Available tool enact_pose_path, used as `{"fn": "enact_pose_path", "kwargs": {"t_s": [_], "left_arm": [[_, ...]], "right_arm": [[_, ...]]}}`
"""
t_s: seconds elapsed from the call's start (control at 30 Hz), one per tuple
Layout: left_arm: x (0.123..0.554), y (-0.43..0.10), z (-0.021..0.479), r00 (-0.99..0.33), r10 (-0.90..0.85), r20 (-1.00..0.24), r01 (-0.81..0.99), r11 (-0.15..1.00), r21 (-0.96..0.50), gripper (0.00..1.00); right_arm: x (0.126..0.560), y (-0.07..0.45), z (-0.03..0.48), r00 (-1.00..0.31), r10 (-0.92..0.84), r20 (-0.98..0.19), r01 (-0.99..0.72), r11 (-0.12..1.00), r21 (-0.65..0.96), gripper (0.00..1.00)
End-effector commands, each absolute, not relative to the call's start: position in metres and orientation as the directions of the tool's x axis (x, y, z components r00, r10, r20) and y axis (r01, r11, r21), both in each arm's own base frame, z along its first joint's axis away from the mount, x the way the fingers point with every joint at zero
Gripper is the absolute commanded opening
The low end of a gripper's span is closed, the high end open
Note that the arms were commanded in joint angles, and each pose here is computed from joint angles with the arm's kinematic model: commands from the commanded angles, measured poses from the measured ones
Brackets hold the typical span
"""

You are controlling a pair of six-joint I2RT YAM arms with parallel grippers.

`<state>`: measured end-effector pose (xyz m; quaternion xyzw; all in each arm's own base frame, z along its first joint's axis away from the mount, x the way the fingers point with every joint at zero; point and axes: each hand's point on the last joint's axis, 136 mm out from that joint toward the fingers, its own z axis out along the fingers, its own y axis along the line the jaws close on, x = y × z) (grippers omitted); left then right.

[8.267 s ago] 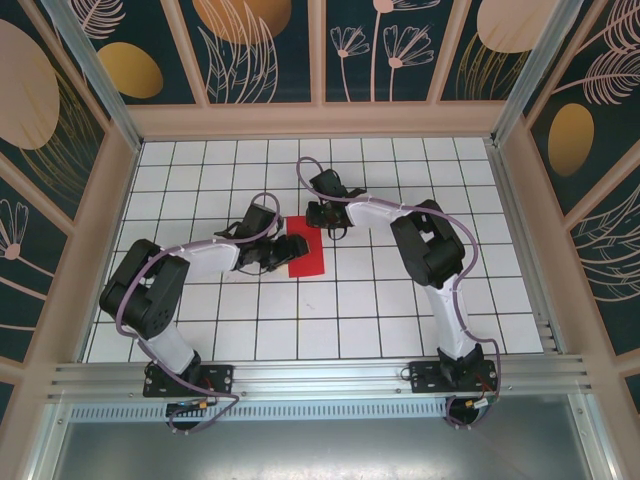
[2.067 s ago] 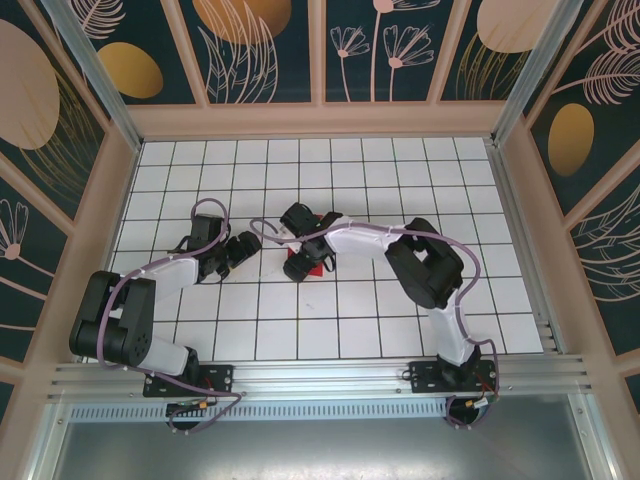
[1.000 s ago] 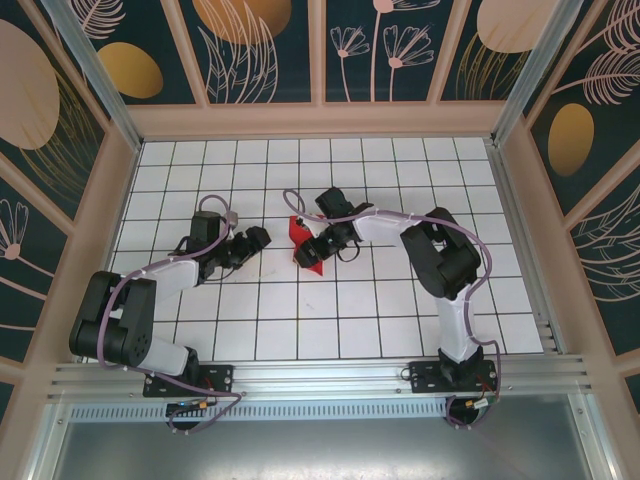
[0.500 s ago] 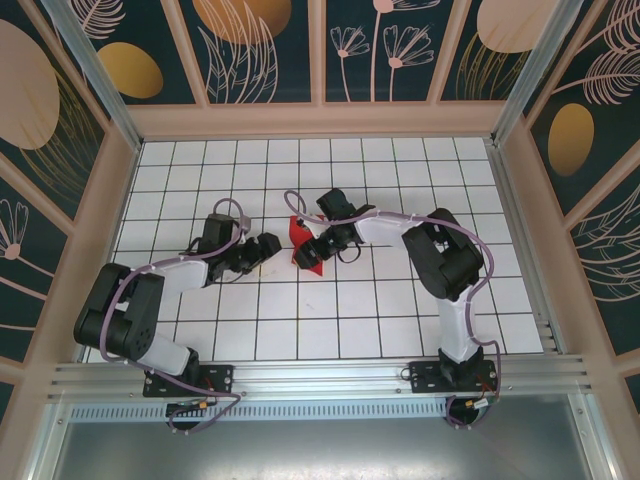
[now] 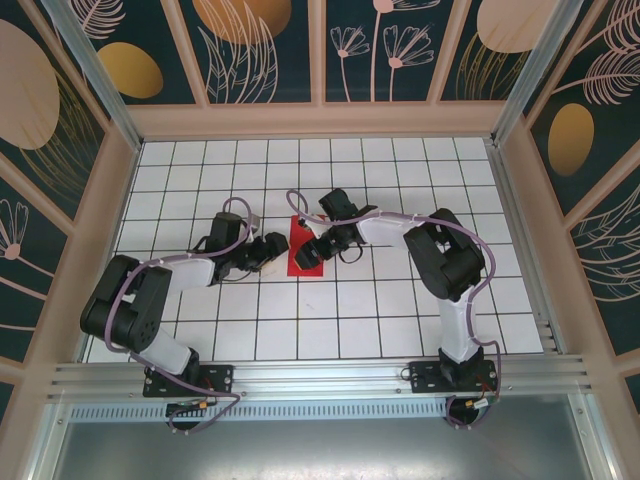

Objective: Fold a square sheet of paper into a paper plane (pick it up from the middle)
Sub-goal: Fold the triangle a second time at the center of the table.

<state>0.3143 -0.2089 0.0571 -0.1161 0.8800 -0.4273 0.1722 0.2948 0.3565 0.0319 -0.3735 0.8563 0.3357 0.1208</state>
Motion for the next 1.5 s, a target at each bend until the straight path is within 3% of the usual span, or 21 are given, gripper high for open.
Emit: {"fn": "enact_pose_path", "kwargs": {"t_s": [0.0, 0.3, 0.57, 0.87, 1.3, 1.47], "left_arm": [[0.323, -0.219, 0.066, -0.913, -0.347, -0.216, -0.029, 0.581, -0.814, 0.71], [0.324, -0.217, 0.061, -0.908, -0.363, -0.21, -0.054, 0.599, -0.799, 0.62], [0.326, -0.234, 0.075, -0.918, -0.346, -0.193, -0.015, 0.518, -0.855, 0.64], [0.327, -0.249, 0.067, -0.932, -0.326, -0.161, -0.033, 0.516, -0.856, 0.62], [0.33, -0.249, 0.046, -0.932, -0.341, -0.12, -0.089, 0.538, -0.839, 0.58], [0.33, -0.247, 0.04, -0.931, -0.344, -0.12, -0.098, 0.555, -0.826, 0.55]], "right_arm": [[0.281, 0.325, 0.001, -0.744, -0.584, -0.325, -0.662, 0.58, 0.474, 0.7], [0.285, 0.319, -0.011, -0.768, -0.568, -0.295, -0.637, 0.627, 0.449, 0.57], [0.283, 0.321, -0.006, -0.763, -0.567, -0.311, -0.641, 0.6, 0.479, 0.57], [0.283, 0.323, -0.004, -0.76, -0.566, -0.319, -0.644, 0.59, 0.488, 0.58], [0.285, 0.335, 0.023, -0.71, -0.57, -0.413, -0.699, 0.508, 0.503, 0.77], [0.289, 0.338, 0.032, -0.698, -0.566, -0.44, -0.713, 0.488, 0.503, 0.79]]}}
